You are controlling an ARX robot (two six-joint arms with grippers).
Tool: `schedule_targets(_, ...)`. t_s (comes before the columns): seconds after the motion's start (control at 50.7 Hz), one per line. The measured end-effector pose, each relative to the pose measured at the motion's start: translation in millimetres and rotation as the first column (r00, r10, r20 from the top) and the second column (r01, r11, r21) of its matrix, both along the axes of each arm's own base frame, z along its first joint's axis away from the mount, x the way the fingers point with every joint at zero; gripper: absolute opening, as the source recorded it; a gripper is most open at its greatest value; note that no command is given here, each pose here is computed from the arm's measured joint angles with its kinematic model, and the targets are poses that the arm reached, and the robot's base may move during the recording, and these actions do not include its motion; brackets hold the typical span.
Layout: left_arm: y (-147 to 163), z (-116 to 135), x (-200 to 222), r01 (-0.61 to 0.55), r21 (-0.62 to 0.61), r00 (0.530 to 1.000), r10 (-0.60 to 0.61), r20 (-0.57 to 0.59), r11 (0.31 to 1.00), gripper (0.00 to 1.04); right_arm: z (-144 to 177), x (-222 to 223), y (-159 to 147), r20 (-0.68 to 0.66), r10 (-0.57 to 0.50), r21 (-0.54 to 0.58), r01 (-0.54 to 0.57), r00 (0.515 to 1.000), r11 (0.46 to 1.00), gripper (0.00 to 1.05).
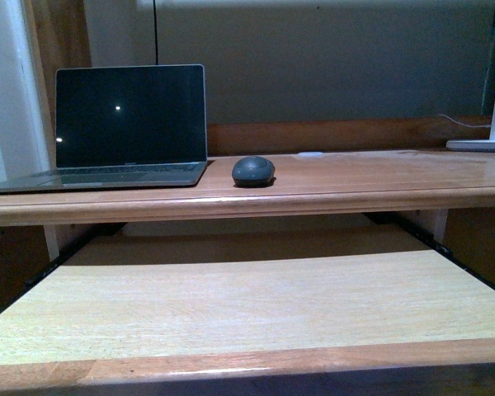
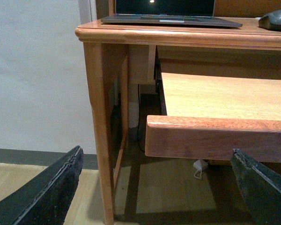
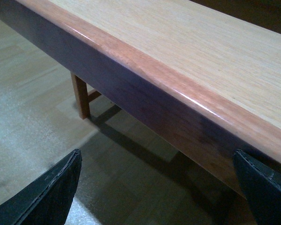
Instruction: Place mouse
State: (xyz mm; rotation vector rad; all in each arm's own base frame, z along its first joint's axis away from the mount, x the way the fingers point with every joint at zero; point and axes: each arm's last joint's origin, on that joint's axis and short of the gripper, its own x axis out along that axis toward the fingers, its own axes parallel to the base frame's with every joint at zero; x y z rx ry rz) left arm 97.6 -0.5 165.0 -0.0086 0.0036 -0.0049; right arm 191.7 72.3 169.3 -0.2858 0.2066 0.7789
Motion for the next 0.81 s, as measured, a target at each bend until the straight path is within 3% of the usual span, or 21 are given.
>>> schedule_targets(0.336,0.0,0.0,0.0,0.000,0.000,1.000,0.000,0.000,1.000,0.97,-6.5,37.6,57.6,0.024,-0.064,0.009,0.063,0.998,0.998,0.97)
schedule_targets(0.474,0.0,0.0,0.0,0.000,0.000,1.000,0.000,0.000,1.000,0.97,-7.9,71.0,91.3,0.019,-0.151,0.018,0.151,0.988,0.988,0.97)
schedule_targets(0.809,0.0,0.0,0.0,0.000,0.000,1.000,0.000,0.000,1.000,0.97,1.9,142.2,140.7,-0.015,-0.322,0.053,0.322,0.947,0.945,0.97)
